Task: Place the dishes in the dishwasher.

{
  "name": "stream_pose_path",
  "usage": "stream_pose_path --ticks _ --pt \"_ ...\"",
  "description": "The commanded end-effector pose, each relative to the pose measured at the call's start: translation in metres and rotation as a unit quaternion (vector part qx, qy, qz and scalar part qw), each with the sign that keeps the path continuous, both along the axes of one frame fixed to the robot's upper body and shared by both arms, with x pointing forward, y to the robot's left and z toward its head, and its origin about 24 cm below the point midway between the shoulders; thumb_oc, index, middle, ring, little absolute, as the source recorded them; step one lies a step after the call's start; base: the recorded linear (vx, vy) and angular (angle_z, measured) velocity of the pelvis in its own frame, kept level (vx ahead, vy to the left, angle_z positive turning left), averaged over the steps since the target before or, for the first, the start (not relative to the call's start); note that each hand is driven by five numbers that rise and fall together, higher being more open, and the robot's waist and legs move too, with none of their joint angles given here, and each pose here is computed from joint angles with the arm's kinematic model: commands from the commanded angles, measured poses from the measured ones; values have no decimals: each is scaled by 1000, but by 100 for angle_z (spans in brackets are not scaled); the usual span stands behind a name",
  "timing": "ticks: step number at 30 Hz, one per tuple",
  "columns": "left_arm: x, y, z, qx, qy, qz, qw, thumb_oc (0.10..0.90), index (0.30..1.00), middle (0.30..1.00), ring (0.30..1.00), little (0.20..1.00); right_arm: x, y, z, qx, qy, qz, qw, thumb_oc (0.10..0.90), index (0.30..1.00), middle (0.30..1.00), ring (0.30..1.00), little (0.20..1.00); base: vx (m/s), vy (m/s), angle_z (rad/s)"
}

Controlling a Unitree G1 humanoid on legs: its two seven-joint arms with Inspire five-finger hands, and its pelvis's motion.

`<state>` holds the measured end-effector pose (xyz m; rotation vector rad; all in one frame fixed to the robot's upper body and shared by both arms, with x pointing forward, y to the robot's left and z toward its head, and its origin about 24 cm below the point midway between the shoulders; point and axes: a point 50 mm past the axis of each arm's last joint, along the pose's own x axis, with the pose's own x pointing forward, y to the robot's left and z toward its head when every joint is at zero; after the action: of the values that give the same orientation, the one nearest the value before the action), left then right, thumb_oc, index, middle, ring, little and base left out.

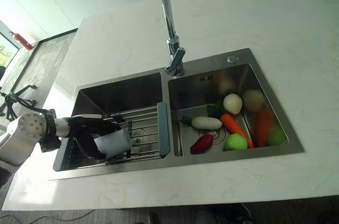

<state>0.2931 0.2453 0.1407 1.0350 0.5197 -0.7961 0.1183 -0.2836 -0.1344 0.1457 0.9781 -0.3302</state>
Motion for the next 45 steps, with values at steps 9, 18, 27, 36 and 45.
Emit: stream_pose_path --ticks 9,18,27,36,45 --pt "5 19 29 90 -29 24 995 800 900 900 900 900 18 -5 10 -4 -47 -13 999 800 900 900 900 900 -8 2 -4" --pt "11 16 29 79 -40 27 996 800 900 900 900 900 22 -3 11 -1 -53 -12 999 800 900 900 900 900 -1 -1 0" --pt "23 7 18 11 -138 70 988 800 900 900 900 900 26 9 8 13 -64 -18 998 800 900 900 900 900 -30 -22 0" --pt "24 -1 -10 28 -113 72 991 800 900 900 900 900 32 16 8 21 -68 -11 997 800 900 900 900 900 3 -9 0" --pt "23 11 -10 98 -107 70 987 800 900 900 900 900 35 18 10 21 -72 -10 997 800 900 900 900 900 0 0 0"
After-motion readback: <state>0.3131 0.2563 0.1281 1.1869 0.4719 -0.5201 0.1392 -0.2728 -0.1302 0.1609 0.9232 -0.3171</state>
